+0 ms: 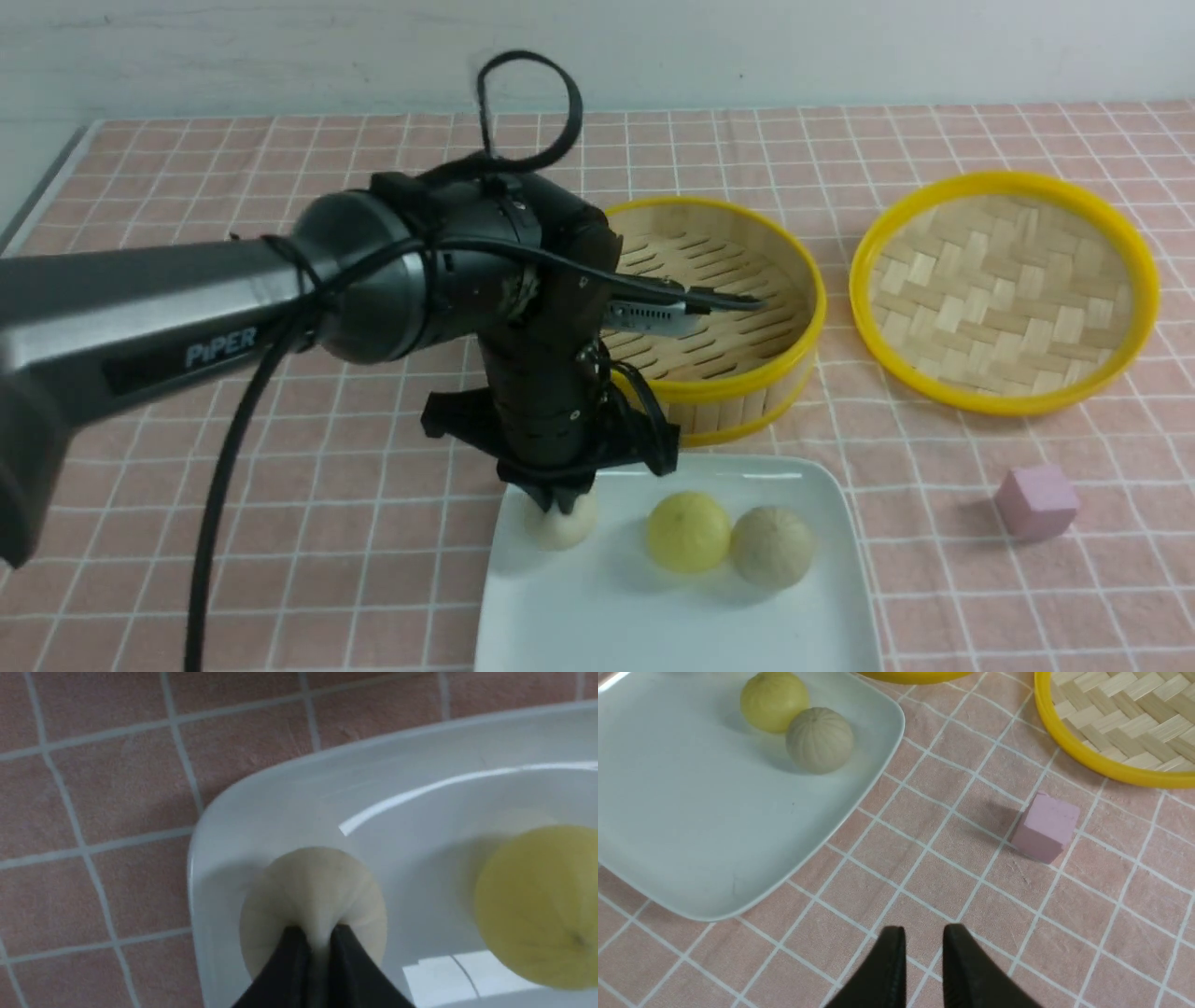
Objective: Put the steamed buns into the plate on the pink tablecloth.
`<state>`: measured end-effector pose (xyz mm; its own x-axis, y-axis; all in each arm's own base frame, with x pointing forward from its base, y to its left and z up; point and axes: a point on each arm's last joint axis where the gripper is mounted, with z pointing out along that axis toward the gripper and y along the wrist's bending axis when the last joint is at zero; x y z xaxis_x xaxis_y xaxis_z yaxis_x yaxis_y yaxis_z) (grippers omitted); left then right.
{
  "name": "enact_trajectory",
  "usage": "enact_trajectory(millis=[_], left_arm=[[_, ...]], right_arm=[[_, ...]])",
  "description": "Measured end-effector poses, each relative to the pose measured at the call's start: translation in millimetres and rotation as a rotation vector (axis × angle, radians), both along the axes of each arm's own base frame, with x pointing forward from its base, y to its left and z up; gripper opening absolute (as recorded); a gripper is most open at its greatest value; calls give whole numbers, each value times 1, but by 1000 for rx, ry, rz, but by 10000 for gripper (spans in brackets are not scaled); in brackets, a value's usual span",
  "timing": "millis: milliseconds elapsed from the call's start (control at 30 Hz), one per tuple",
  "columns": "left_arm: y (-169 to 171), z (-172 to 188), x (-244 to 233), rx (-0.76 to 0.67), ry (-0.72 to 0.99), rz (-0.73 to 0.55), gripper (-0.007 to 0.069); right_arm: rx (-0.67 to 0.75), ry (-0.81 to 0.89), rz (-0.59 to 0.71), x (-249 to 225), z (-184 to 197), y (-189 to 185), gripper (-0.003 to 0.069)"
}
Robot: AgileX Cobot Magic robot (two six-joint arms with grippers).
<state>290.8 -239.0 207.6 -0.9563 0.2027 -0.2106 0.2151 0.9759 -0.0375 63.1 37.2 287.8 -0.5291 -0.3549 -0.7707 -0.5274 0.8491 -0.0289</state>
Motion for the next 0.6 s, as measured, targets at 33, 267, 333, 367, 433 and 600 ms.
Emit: enact_trajectory(millis=[33,267,333,367,433,600], left_arm=[[-2,-5,1,-12,7,8,95],[-9,-6,3,-90,-6,17,232],[-11,-3,3,-102,-7,20,281],[-11,0,4,-103,-8,20,295],[-11,7,4,-106,-12,20,335],[-10,39,6,-121,-79,5,370]], right_arm=[[0,0,0,0,0,0,146],[-6,9,0,0,-1,0,153],[-7,10,0,-1,-1,0,153],[-7,12,0,-1,-1,0,154],[-7,19,0,-2,2,-1,157],[11,24,5,-11,30,-5,158]])
